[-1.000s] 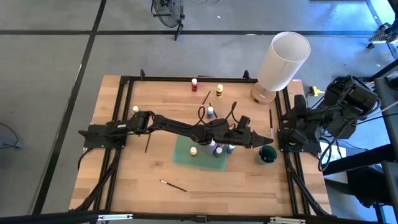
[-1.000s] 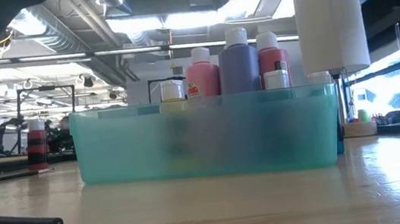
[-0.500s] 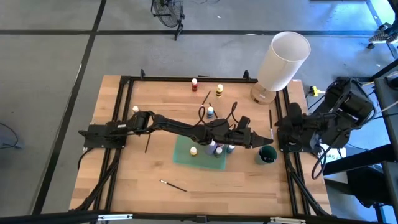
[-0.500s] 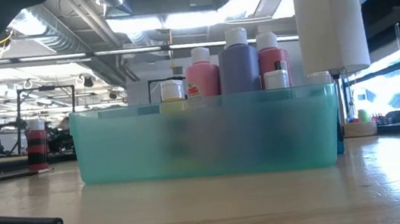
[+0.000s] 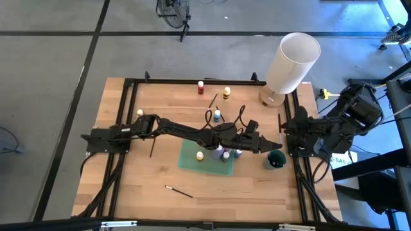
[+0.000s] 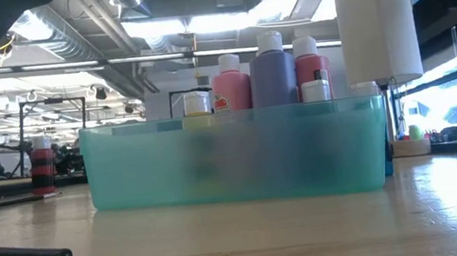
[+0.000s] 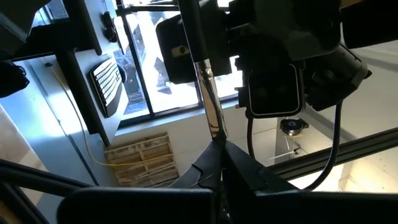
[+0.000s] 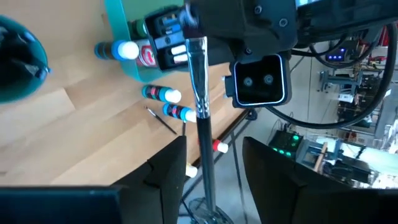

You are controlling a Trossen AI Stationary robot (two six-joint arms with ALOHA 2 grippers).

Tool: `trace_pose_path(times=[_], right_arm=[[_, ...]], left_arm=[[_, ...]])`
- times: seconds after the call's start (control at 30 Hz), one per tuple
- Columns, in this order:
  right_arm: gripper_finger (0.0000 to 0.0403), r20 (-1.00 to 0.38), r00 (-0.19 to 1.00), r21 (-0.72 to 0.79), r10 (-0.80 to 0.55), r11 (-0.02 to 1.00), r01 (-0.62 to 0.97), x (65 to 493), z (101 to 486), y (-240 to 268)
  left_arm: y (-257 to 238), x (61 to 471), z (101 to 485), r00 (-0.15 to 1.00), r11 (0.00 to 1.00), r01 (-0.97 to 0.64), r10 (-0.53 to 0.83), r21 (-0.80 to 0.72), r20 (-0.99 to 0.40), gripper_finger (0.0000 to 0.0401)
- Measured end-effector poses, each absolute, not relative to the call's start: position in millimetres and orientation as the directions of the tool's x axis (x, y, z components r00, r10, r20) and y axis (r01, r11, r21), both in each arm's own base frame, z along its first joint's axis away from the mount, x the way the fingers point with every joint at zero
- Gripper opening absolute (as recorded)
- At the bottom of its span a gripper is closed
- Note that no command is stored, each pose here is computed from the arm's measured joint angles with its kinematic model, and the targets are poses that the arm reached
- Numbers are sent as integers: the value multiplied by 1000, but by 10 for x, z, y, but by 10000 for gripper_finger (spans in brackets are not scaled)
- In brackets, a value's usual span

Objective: Pick & Place Paint Supplies
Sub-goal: Put the black eyeshadow brush into the green cup

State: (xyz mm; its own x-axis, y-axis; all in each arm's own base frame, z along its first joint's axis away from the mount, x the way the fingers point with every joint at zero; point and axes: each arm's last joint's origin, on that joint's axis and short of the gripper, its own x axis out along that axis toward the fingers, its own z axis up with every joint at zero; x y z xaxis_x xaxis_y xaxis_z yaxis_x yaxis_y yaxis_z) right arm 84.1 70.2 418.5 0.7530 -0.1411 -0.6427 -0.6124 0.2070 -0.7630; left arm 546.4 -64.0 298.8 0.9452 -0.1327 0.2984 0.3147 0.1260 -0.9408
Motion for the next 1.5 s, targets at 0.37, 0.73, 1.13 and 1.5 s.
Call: trace_pose_path(times=[0.37,0.73,1.13,1.5], right_arm=[[160,-685,705,-729,-185,183,-660,1008,4130,769],[108,-694,682,-720,-229,218,-659,1073,4119,713],[24,-745,638,-667,-196,216,-713,1059,4096,697],[24,-738,641,-675,-211,229,-702,1056,4096,690]], left_arm=[[-651,5463,2988,944,134,317,-140,-939,298,2],[-683,5459,2988,942,143,320,-152,-937,298,2],[-683,5461,2983,943,150,317,-152,-936,295,2],[-672,5461,2987,947,167,315,-119,-934,298,31]])
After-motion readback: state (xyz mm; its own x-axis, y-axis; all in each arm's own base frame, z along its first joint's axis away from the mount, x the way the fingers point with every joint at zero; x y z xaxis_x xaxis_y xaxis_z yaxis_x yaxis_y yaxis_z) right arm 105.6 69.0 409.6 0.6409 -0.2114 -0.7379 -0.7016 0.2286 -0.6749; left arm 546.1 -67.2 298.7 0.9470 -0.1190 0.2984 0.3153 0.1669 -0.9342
